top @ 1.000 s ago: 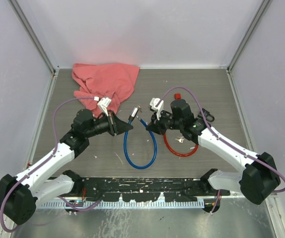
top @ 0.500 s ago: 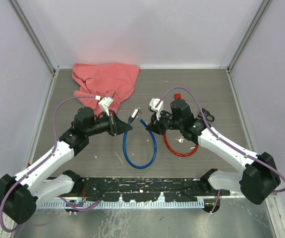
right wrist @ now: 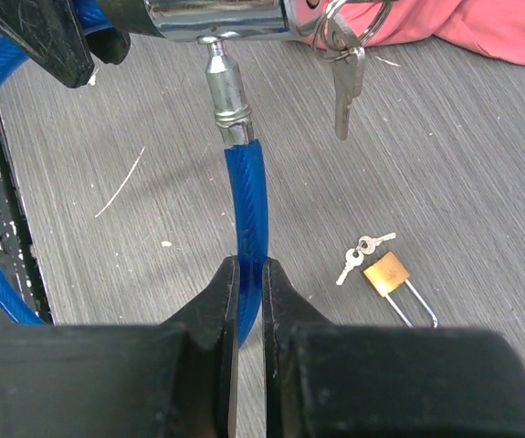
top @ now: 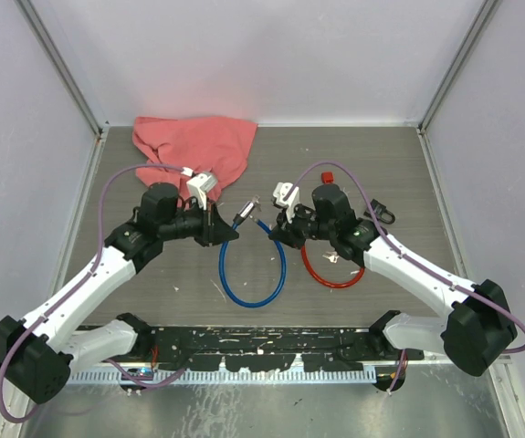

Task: Lock with the key
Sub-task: Lock the lock.

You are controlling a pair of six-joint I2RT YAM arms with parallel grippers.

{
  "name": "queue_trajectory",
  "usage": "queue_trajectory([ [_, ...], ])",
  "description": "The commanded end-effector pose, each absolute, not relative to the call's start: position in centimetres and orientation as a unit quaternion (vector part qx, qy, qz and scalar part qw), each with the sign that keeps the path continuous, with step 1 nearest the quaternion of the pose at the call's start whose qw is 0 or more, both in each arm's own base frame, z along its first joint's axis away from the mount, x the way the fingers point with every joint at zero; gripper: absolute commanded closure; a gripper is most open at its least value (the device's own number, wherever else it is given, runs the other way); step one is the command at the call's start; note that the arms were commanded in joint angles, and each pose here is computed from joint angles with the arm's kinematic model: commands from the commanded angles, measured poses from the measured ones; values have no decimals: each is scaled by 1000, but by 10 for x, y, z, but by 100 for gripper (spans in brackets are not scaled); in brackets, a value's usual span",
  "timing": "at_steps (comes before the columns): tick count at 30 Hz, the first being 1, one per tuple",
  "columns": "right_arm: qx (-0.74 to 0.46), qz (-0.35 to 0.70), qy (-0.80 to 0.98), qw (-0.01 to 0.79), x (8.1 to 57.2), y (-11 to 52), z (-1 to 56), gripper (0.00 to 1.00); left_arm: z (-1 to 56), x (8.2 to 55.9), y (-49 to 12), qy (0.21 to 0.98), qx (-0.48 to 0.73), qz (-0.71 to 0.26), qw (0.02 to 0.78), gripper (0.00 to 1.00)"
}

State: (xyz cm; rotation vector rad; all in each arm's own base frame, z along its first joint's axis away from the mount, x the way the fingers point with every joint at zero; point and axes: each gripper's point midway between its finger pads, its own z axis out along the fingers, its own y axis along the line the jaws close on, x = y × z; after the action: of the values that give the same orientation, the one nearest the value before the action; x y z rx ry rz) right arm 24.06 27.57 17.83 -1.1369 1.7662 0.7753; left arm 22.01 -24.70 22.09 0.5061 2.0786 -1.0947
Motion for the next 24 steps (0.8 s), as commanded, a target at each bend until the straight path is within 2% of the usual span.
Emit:
queue_trajectory([
  [1, -451, 317, 681, 482, 247, 284, 204, 99, 232, 224, -244, 799, 243, -400, 378, 100],
  [16, -438, 366, 688, 448, 232, 303, 187, 99, 220, 225, -263, 786, 324, -333, 407, 100],
  [24, -414, 351, 675, 501, 249, 304, 193, 99, 222, 226, -263, 748, 438, -252, 431, 100],
])
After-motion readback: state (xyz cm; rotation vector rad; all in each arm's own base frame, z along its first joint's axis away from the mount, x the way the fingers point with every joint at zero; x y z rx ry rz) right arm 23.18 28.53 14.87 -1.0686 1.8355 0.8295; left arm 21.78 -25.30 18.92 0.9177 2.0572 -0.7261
